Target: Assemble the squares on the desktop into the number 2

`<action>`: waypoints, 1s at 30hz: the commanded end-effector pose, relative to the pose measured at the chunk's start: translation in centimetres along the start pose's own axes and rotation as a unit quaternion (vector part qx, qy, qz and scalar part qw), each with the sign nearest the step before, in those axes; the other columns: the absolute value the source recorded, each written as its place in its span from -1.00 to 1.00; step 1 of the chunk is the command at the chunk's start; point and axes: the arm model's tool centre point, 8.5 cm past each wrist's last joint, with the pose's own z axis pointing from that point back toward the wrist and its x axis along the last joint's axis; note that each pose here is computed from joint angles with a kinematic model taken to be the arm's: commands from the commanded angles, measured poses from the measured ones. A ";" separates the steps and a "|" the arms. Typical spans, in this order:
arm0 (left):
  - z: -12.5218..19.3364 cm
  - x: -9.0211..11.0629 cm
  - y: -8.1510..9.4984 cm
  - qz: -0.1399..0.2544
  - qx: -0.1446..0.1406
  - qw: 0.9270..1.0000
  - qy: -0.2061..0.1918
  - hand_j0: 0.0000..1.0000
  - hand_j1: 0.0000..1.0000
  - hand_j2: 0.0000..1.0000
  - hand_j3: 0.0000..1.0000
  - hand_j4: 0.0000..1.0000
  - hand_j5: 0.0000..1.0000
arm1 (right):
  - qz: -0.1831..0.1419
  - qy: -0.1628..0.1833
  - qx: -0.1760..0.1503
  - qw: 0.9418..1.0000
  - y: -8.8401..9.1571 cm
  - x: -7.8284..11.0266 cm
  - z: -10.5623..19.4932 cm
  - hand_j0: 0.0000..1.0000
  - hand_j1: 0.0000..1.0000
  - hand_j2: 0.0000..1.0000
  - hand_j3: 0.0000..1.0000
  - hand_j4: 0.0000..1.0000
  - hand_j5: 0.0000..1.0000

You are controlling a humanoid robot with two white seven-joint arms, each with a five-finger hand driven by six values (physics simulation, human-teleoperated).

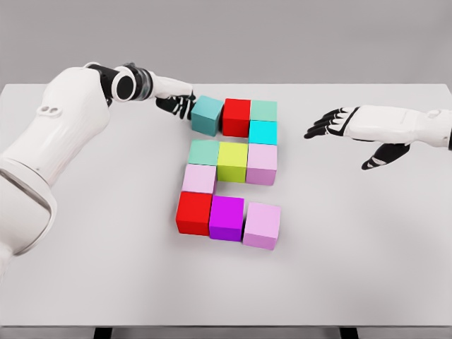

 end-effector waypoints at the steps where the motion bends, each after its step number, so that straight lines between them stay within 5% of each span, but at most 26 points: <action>1: 0.0 0.1 0.0 0.002 0.002 1.000 -0.003 -0.26 -0.26 -0.26 -0.26 -0.26 -0.26 | -0.003 0.001 -0.002 1.000 -0.1 0.0 0.1 1.00 1.00 1.00 1.00 1.00 1.00; 11: 0.2 -1.0 -0.1 0.021 0.001 1.000 0.019 -0.26 -0.26 -0.26 -0.26 -0.26 -0.26 | -0.003 0.001 -0.001 1.000 0.0 0.0 0.1 1.00 1.00 1.00 1.00 1.00 1.00; 30: 0.9 -1.0 -0.5 0.025 0.012 1.000 -0.007 -0.24 -0.24 -0.24 -0.24 -0.24 -0.24 | 0.003 -0.004 -0.001 1.000 -0.2 0.4 0.0 1.00 1.00 1.00 1.00 1.00 1.00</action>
